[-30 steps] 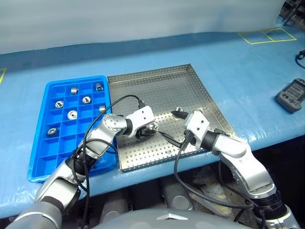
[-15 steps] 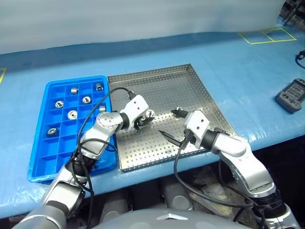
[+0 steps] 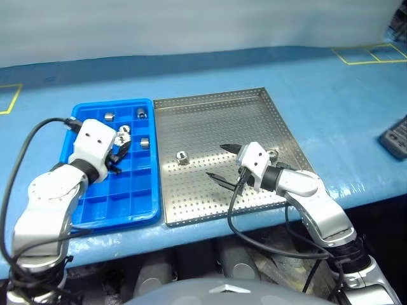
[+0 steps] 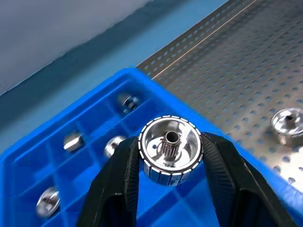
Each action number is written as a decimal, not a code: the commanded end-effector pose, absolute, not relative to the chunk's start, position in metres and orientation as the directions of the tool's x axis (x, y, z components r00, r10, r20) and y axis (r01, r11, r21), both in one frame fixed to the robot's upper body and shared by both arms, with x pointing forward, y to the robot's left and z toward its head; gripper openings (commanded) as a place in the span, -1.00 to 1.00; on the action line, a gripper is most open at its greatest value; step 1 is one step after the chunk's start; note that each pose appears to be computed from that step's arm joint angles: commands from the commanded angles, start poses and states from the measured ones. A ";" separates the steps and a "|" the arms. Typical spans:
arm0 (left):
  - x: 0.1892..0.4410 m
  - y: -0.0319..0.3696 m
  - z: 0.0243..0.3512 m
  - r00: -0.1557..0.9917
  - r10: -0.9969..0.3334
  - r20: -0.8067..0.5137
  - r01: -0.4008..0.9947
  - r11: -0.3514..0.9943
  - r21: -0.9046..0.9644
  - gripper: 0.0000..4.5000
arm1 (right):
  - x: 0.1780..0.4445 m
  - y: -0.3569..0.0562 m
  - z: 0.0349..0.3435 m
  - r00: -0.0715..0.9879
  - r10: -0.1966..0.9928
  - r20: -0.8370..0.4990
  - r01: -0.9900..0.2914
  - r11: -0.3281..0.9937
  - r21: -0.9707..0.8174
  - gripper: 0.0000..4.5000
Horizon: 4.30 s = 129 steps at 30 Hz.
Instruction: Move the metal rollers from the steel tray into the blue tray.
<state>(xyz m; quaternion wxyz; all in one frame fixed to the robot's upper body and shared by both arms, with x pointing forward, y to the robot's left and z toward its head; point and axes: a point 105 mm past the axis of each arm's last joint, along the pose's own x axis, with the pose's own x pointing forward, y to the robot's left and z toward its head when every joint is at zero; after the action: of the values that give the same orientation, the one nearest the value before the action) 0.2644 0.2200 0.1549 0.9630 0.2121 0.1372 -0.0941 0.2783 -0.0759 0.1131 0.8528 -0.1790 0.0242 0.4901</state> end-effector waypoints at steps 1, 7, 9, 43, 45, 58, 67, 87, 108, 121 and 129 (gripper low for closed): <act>0.235 0.240 0.168 0.956 0.006 -0.293 0.133 0.882 0.452 -0.25 | 0.279 -0.066 0.123 0.462 0.866 -0.189 -0.865 0.394 -0.309 1.00; 0.209 0.251 0.149 0.928 0.046 -0.369 0.127 0.894 0.430 -0.25 | 0.285 -0.056 0.121 0.387 0.897 -0.212 -0.899 0.316 -0.304 1.00; 0.203 0.254 0.142 0.924 0.062 -0.378 0.106 0.908 0.406 -0.25 | 0.285 -0.052 0.121 0.365 0.906 -0.214 -0.907 0.294 -0.302 1.00; 0.267 0.155 0.181 0.918 -0.376 -0.123 0.392 0.908 0.147 0.77 | 0.290 -0.060 0.133 0.454 0.877 -0.160 -0.856 0.378 -0.354 1.00; 0.279 0.135 0.173 0.879 -0.448 -0.164 0.470 0.870 0.147 0.77 | 0.288 -0.063 0.135 0.478 0.865 -0.150 -0.842 0.403 -0.358 1.00; 0.333 0.095 0.104 0.737 -0.494 -0.462 0.645 0.719 0.258 0.77 | 0.277 -0.108 0.132 0.691 0.710 -0.132 -0.700 0.613 -0.367 1.00; 0.340 0.090 0.083 0.698 -0.489 -0.523 0.673 0.697 0.248 0.77 | 0.273 -0.107 0.133 0.695 0.707 -0.130 -0.697 0.618 -0.364 1.00; 0.343 0.103 0.068 0.714 -0.407 -0.569 0.622 0.742 0.250 0.22 | 0.275 -0.099 0.134 0.671 0.731 -0.125 -0.717 0.596 -0.361 1.00; 0.348 0.098 0.105 0.780 -0.482 -0.399 0.581 0.796 0.174 -0.21 | 0.275 -0.094 0.134 0.654 0.746 -0.124 -0.730 0.579 -0.362 1.00; 0.317 0.097 0.175 0.742 -0.670 -0.023 0.670 0.740 0.062 -0.21 | 0.275 -0.092 0.133 0.641 0.757 -0.128 -0.741 0.567 -0.361 1.00; 0.310 0.140 0.177 0.854 -0.518 -0.047 0.519 0.844 0.138 -0.21 | 0.277 -0.087 0.133 0.617 0.776 -0.132 -0.759 0.543 -0.358 1.00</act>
<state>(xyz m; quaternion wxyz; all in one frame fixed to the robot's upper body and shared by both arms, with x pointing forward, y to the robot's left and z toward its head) 0.3100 0.1240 0.1620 0.9481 0.0359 0.0256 -0.3148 0.2779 -0.0914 0.1218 0.8818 -0.1925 0.0051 0.4305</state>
